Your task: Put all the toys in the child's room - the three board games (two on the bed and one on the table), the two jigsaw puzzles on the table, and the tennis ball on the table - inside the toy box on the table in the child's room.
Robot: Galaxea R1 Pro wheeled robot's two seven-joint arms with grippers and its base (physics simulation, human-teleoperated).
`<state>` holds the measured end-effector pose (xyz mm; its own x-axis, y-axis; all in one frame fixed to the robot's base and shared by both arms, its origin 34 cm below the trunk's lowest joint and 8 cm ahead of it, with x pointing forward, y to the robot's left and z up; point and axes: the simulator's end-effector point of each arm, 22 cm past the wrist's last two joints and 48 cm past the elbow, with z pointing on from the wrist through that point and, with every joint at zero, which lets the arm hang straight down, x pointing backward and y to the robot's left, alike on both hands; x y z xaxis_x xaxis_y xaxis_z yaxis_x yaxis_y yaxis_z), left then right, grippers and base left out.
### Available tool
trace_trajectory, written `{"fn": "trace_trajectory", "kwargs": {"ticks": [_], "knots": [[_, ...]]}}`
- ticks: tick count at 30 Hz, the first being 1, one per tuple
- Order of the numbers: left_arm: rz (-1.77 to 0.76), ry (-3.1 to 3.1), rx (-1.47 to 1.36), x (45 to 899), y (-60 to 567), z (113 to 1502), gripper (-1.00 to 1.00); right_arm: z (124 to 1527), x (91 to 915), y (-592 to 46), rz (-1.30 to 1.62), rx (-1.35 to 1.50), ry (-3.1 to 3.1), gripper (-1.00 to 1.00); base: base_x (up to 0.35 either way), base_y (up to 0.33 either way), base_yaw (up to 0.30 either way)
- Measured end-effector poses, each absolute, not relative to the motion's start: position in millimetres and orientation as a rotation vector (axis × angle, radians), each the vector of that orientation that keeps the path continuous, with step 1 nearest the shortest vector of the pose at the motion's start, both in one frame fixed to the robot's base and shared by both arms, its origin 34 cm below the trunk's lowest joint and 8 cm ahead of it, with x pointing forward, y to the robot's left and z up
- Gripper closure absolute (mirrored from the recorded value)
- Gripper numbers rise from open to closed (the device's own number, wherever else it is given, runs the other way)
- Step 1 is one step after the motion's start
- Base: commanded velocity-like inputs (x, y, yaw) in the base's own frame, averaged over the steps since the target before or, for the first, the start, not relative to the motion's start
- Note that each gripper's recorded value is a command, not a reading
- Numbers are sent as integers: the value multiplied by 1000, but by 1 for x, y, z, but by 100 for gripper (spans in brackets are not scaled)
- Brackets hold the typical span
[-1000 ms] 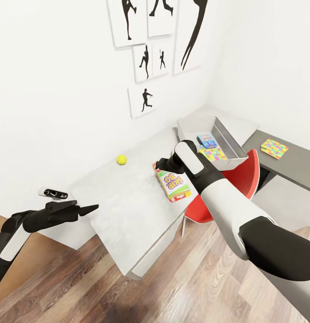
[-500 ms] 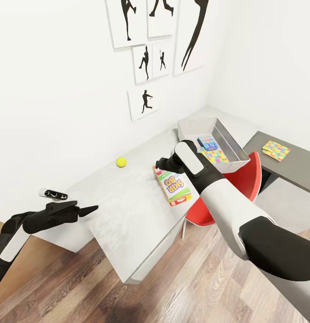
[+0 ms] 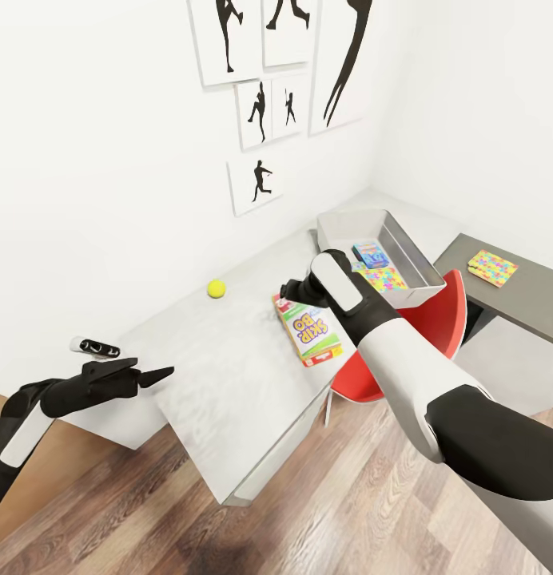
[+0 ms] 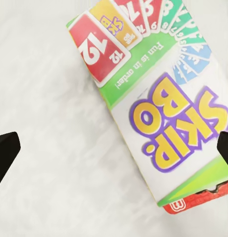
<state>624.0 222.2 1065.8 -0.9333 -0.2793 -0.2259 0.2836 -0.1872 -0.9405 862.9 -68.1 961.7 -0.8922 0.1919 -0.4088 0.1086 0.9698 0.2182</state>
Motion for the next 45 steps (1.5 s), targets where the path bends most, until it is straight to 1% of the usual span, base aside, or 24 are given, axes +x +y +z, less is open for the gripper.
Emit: {"fn": "trace_trajectory", "kwargs": {"ticks": [7,20,25,31,38,45], "knots": [[-2174,1735,-9,620,224,1062,-100,965,874,-86,155,212,2626,-100,0,0,0],[-2175,1737,-20,618,225,1059,-100,969,880,-90,132,213,2593,-100,23,-21,6],[-2175,1737,-20,618,225,1059,-100,969,880,-90,132,212,2593,-100,122,-163,140],[-2175,1738,-20,618,225,1059,-100,969,880,-90,132,213,2592,-100,36,-48,117],[-2175,1736,-20,618,225,1059,-100,970,881,-90,134,219,2587,-100,4,6,36],[-2176,1735,-21,618,224,1059,-100,970,882,-90,134,223,2584,-100,0,99,203]]}}
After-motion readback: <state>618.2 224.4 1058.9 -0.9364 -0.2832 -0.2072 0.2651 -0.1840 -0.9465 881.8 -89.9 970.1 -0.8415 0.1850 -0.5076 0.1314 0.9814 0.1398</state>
